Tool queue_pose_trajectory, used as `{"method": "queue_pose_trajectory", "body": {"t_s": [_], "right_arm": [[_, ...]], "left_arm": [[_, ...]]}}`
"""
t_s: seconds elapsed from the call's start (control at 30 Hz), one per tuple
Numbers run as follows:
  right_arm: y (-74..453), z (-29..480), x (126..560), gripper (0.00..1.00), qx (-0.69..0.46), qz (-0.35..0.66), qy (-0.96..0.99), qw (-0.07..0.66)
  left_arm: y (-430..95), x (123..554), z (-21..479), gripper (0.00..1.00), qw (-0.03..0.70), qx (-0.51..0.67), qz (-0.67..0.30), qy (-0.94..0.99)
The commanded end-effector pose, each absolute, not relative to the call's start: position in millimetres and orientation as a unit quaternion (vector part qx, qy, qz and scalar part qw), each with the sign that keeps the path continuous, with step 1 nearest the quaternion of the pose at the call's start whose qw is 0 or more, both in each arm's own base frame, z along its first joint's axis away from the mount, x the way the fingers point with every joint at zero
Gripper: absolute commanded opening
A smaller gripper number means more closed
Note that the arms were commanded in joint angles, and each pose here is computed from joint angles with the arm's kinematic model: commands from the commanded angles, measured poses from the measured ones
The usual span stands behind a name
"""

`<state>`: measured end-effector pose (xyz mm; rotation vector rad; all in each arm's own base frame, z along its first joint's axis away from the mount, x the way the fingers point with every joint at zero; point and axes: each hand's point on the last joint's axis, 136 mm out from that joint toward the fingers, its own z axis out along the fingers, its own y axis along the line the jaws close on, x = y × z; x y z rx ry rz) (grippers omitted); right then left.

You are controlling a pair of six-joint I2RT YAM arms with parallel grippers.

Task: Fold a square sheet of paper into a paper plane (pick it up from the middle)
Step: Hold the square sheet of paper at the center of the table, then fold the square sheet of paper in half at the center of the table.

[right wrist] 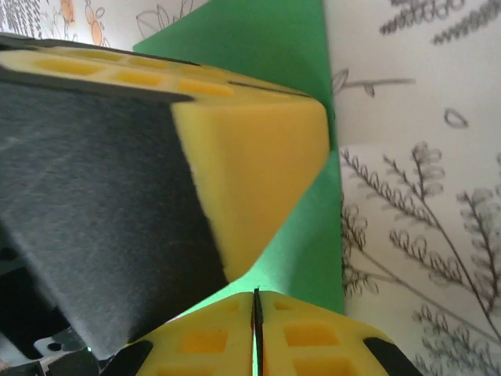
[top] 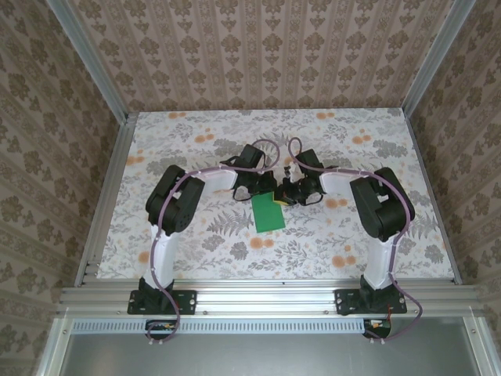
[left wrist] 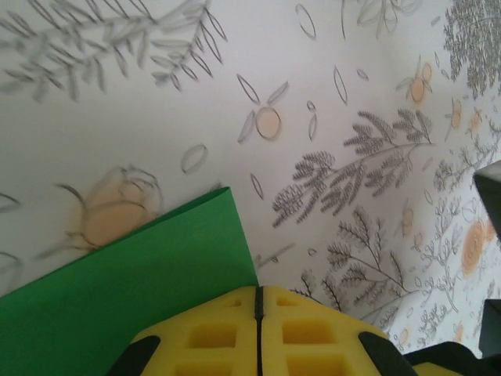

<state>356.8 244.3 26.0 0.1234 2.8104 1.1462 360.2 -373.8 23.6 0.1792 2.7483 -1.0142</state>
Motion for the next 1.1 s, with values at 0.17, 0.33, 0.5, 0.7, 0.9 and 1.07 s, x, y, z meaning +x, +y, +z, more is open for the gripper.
{"method": "queue_pose_trajectory", "body": {"t_s": [0.17, 0.33, 0.5, 0.7, 0.9, 1.07], "right_arm": [[235.9, -2.1, 343.9, 0.11, 0.064, 0.345, 0.936, 0.015], [224.3, -5.4, 308.2, 0.11, 0.059, 0.336, 0.940, -0.015], [212.9, -11.1, 270.7, 0.11, 0.069, 0.333, 0.940, -0.041], [203.7, -20.2, 229.5, 0.12, 0.079, 0.328, 0.939, -0.066], [196.4, -7.8, 212.0, 0.13, 0.057, 0.305, 0.949, -0.064], [199.8, 31.7, 237.2, 0.16, 0.031, 0.303, 0.952, 0.007]], "left_arm": [[-346.2, 342.7, -21.2, 0.08, 0.058, 0.034, -0.269, 0.961], [-340.1, 344.0, -25.0, 0.07, 0.058, 0.027, -0.257, 0.964], [-336.4, 343.9, -31.9, 0.07, 0.054, 0.022, -0.253, 0.966], [-335.9, 342.5, -35.3, 0.07, 0.051, 0.024, -0.252, 0.966], [-335.9, 342.1, -33.8, 0.07, 0.053, 0.026, -0.255, 0.965], [-350.2, 349.8, -8.6, 0.09, 0.066, 0.044, -0.287, 0.955]]}}
